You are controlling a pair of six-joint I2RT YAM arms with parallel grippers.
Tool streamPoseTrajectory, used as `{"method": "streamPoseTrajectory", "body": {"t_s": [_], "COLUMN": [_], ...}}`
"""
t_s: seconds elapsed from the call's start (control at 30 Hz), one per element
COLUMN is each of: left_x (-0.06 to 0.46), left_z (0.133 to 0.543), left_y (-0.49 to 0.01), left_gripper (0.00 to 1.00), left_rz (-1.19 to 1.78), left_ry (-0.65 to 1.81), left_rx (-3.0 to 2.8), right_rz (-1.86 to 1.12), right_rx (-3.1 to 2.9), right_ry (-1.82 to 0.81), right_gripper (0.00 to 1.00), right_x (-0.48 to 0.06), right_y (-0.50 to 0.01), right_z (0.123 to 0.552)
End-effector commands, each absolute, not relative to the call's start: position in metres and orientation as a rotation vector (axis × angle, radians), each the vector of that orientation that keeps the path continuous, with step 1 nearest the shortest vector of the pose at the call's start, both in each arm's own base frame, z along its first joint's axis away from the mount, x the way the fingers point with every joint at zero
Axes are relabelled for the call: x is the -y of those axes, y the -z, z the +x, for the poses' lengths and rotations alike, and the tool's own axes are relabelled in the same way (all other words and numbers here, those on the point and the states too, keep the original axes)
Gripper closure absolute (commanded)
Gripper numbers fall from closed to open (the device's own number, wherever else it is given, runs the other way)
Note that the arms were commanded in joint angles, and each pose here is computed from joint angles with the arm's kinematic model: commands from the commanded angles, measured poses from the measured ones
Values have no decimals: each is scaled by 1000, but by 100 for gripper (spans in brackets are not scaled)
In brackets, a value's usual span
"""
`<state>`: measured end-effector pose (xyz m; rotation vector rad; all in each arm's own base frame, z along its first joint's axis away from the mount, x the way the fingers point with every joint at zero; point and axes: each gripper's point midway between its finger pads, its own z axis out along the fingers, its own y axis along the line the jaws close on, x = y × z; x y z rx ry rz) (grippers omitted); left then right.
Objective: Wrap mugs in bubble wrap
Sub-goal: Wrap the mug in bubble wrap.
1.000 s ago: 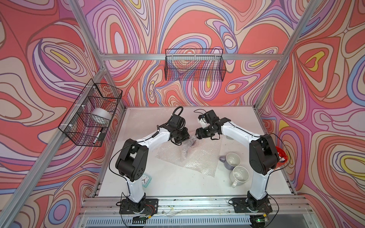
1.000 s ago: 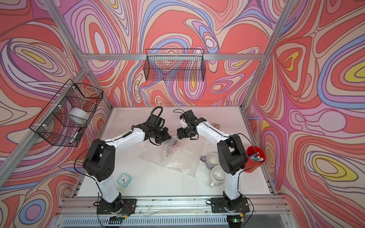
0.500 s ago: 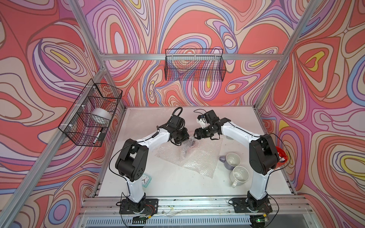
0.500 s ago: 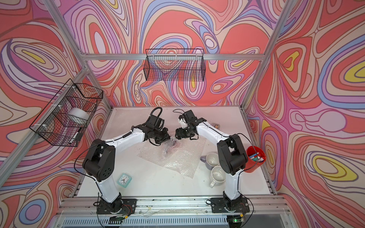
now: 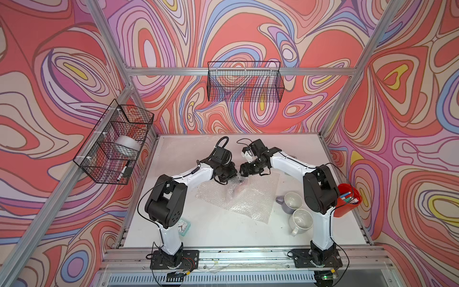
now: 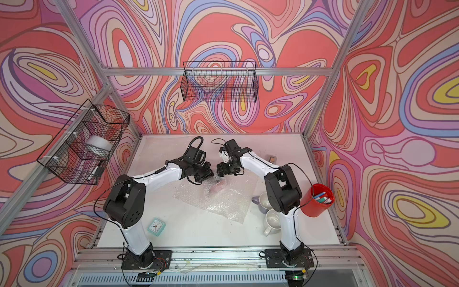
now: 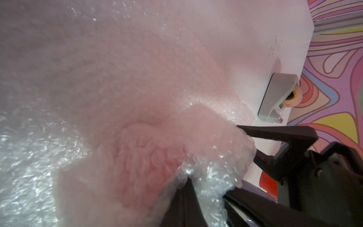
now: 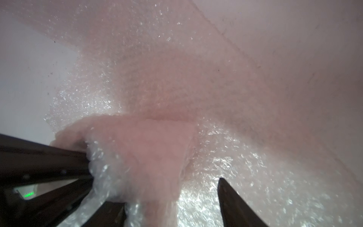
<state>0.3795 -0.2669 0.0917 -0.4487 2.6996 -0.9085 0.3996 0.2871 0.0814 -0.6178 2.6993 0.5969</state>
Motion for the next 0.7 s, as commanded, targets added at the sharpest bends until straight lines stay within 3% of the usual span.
{"method": "streamPoseTrajectory", "body": {"t_s": [0.0,0.33,0.67], "left_x": [260,257,253], "left_z": [371,365,362], "left_y": [-77,-55,-53], "left_gripper": [100,100,100], "left_rz": [-512,-576,-585], "left_ry": [879,878,842], "left_rx": [-2726,-2751,-2769], "right_rz": [-673,-705,-644], "right_rx": [-2903,-2945,-2661], "right_ry": [-440,-310,-552], "right_gripper": [33,36,30], "right_x": [-273,-270,-291], "right_y": [-17,-2,-100], "right_z": [369,371,376]}}
